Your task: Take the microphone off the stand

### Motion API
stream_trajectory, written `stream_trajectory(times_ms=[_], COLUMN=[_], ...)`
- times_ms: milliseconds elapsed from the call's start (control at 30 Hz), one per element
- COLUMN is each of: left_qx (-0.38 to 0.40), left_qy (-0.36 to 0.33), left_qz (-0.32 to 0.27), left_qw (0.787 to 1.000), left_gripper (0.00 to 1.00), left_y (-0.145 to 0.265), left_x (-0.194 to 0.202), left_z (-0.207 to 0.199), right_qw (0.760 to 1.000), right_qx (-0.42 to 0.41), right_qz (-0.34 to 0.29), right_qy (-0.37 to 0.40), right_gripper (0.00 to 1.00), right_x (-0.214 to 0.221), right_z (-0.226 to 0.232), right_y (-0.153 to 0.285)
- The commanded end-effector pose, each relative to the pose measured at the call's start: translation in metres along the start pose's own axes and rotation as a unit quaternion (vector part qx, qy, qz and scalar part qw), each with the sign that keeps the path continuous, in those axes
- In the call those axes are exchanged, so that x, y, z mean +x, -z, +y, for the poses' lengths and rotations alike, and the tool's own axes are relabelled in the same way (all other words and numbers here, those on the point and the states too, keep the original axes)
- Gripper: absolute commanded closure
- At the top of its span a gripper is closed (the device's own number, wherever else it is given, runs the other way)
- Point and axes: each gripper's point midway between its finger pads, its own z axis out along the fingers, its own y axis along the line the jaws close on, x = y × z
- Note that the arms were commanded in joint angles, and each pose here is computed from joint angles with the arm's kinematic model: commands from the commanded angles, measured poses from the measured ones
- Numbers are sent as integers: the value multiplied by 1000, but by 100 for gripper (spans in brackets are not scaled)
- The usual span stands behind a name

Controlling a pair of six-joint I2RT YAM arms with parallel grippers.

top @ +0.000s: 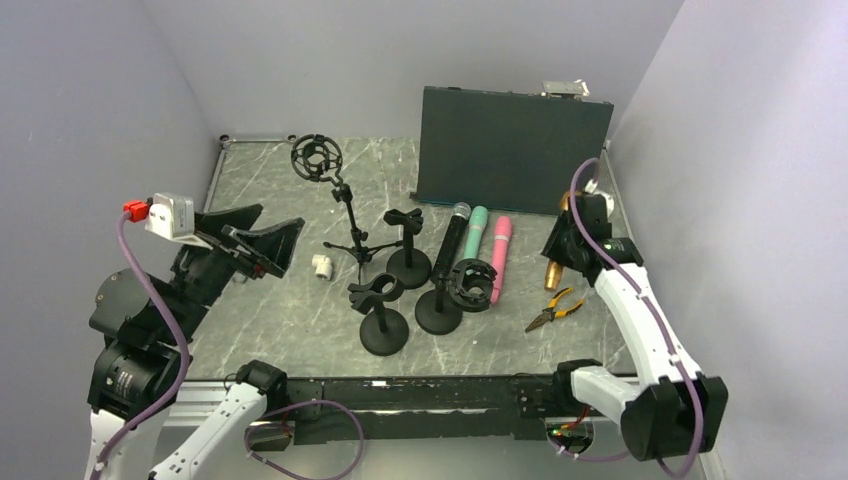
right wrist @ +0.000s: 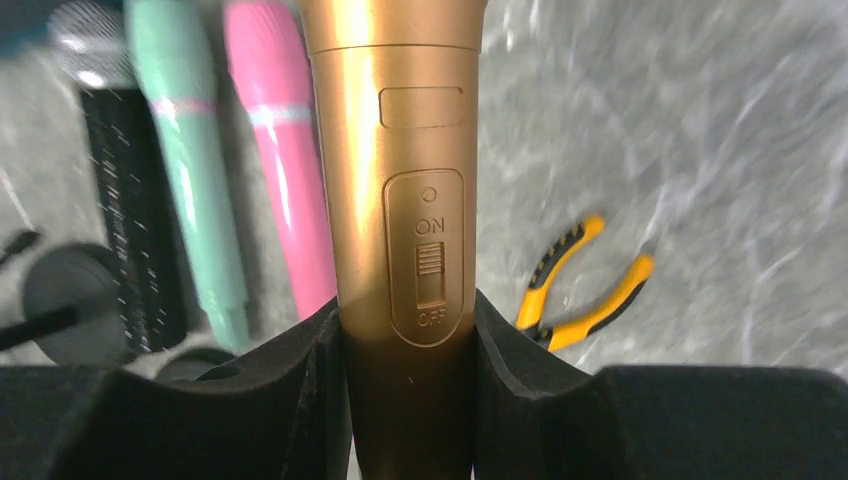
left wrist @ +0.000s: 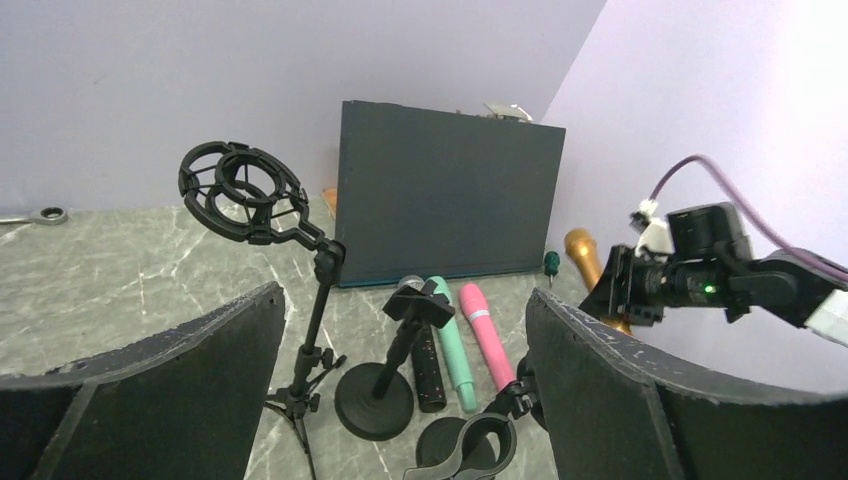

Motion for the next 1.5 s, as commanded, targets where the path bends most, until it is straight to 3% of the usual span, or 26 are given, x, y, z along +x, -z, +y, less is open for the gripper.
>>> stream_trajectory(times_ms=[0,233,467,567,667,900,1067,1300,1367,1467], left_qx=[4,0,0,-6,-17,-30,-50,-66,-67,-147], left_qy=[-27,-16,-6,0,12,12,-29,-77,-82,-40], left_qz=[-19,-3,32,48,57,51,62,95,100,90], left_qw=[999,1000,999,999,998,998,996,990,989,984], left_gripper=[7,7,7,8,8,7,6,5,4,1], left_y=[11,12,-1,-6,-8,1,13,19,16,12], left_x=[-16,0,21,30,37,48,51,69,73,78], left_z=[-4,0,5,8,12,21,31,46,48,74], right_qw=[996,992,987,984,984,980,982,990,992,992], right_qx=[-34,-12,-27,-25,-20,-15,-25,-65,-78,-108], right_qz=[71,119,153,167,168,194,181,117,95,57], right_qy=[-39,-42,-51,-56,-56,-49,-48,-40,-29,-8], right_gripper=[100,99,72,68,51,38,33,25,23,21], right_x=[38,69,91,100,104,103,83,25,5,-24], right_z=[10,2,6,5,3,5,15,41,52,73], right_y=[-22,-52,-71,-76,-80,-86,-78,-52,-42,-24])
